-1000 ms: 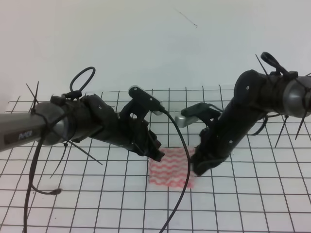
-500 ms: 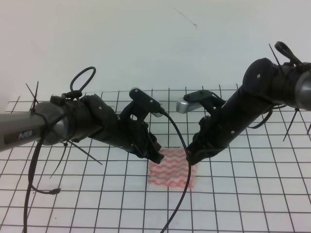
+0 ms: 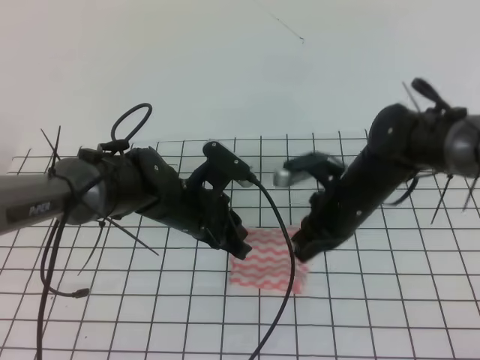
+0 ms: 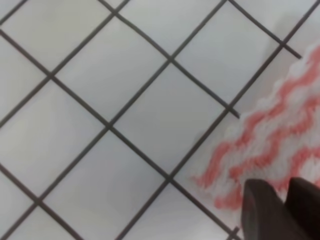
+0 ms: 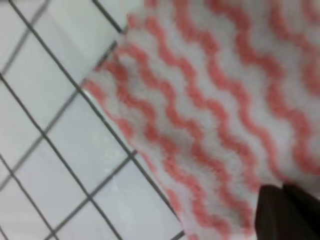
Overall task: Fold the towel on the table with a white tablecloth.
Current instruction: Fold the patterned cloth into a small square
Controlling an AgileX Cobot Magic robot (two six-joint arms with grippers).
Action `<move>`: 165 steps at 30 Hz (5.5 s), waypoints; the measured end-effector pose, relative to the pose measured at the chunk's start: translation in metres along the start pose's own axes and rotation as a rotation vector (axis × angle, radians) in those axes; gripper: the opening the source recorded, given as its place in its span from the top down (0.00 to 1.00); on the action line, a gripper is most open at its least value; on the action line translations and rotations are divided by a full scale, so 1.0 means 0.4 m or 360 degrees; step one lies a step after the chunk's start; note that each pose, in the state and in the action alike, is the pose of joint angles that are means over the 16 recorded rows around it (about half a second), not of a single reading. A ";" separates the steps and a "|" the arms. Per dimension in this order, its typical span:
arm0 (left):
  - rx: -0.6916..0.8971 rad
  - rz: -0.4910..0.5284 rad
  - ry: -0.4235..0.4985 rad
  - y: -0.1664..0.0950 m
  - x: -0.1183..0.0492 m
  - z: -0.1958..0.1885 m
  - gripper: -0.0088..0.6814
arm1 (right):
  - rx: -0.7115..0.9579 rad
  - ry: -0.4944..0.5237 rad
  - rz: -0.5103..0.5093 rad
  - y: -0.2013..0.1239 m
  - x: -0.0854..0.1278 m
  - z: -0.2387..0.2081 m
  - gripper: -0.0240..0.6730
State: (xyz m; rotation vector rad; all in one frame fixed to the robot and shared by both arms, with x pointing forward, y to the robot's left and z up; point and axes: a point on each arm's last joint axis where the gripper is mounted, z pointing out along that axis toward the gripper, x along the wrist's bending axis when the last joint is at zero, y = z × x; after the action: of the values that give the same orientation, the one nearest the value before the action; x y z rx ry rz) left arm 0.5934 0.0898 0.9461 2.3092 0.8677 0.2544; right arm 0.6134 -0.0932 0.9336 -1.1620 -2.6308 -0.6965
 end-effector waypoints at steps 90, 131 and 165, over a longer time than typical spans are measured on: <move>-0.0947 -0.0387 0.0083 -0.199 -0.228 -0.720 0.99 | -0.1619 -0.1100 -0.0081 -0.563 0.303 -0.597 0.96; -0.1174 -0.0378 0.0590 -0.534 -0.301 -0.678 0.99 | -0.1644 -0.1220 -0.0202 -0.677 0.289 -0.490 0.96; -0.1075 -0.0561 0.0801 -0.664 -0.262 -0.551 0.99 | -0.1769 -0.1346 -0.0156 -0.713 0.304 -0.519 0.96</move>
State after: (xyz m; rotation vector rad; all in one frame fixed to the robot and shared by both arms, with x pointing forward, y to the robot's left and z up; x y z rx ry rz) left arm 0.2902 0.2855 0.9514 1.4530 1.1875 0.8499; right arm 0.3167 -0.2817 1.0588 -1.8864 -2.9008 -2.3010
